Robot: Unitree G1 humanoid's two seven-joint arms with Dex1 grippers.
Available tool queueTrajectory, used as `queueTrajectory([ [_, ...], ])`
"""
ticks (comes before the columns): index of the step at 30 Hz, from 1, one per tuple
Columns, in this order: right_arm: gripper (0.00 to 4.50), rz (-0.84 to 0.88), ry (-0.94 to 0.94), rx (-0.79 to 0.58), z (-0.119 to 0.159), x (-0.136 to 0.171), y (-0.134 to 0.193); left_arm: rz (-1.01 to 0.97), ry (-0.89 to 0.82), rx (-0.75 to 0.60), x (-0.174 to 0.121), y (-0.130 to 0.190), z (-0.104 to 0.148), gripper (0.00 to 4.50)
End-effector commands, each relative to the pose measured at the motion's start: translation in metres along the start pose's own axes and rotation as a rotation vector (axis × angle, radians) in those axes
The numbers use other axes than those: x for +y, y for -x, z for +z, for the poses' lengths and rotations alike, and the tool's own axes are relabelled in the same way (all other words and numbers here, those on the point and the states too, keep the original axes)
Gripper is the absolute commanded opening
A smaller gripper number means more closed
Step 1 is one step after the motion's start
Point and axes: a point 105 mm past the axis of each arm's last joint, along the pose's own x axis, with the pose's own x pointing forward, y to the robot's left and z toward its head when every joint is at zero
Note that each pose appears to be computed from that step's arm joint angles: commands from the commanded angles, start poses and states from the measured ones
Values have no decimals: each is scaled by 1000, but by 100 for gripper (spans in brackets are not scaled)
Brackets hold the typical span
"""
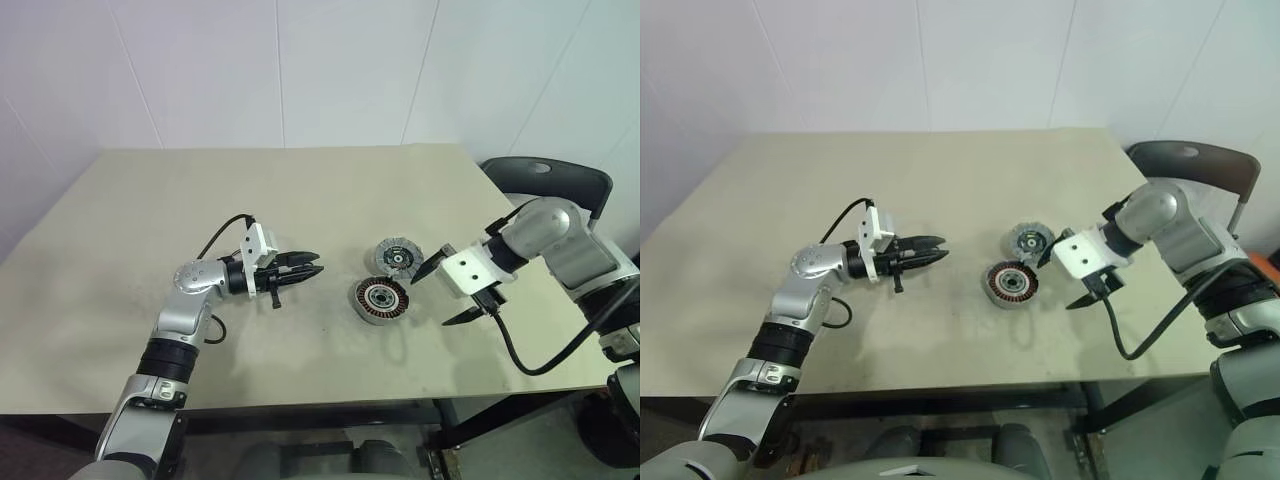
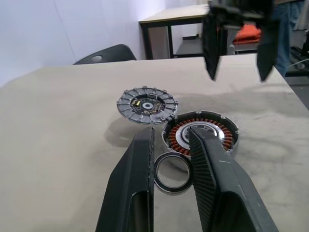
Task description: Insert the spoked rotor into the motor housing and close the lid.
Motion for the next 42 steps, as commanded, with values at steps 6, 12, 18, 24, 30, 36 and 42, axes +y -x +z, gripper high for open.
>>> queueTrajectory([
  [6, 450, -29, 30, -48, 11, -2, -22, 16, -55, -20, 6, 7, 12, 74],
  [12, 450, 7, 21, -46, 3, 8, -40, 44, -61, -13, 11, 12, 11, 74],
  [18, 431, -6, 28, -53, 1, 2, -48, 47, -61, -15, 9, 12, 10, 74],
  [24, 260, -49, 56, -64, 2, -8, -53, 54, -62, -14, 9, 12, 8, 74],
  [30, 62, -49, 71, -64, 4, -11, -54, 59, -62, -15, 9, 11, 8, 74],
  [36, 28, -71, 106, -70, 9, -17, -51, 67, -64, -18, 11, 10, 8, 74],
  [42, 4, -87, 120, -93, 20, -26, -50, 72, -64, -21, 12, 9, 8, 74],
])
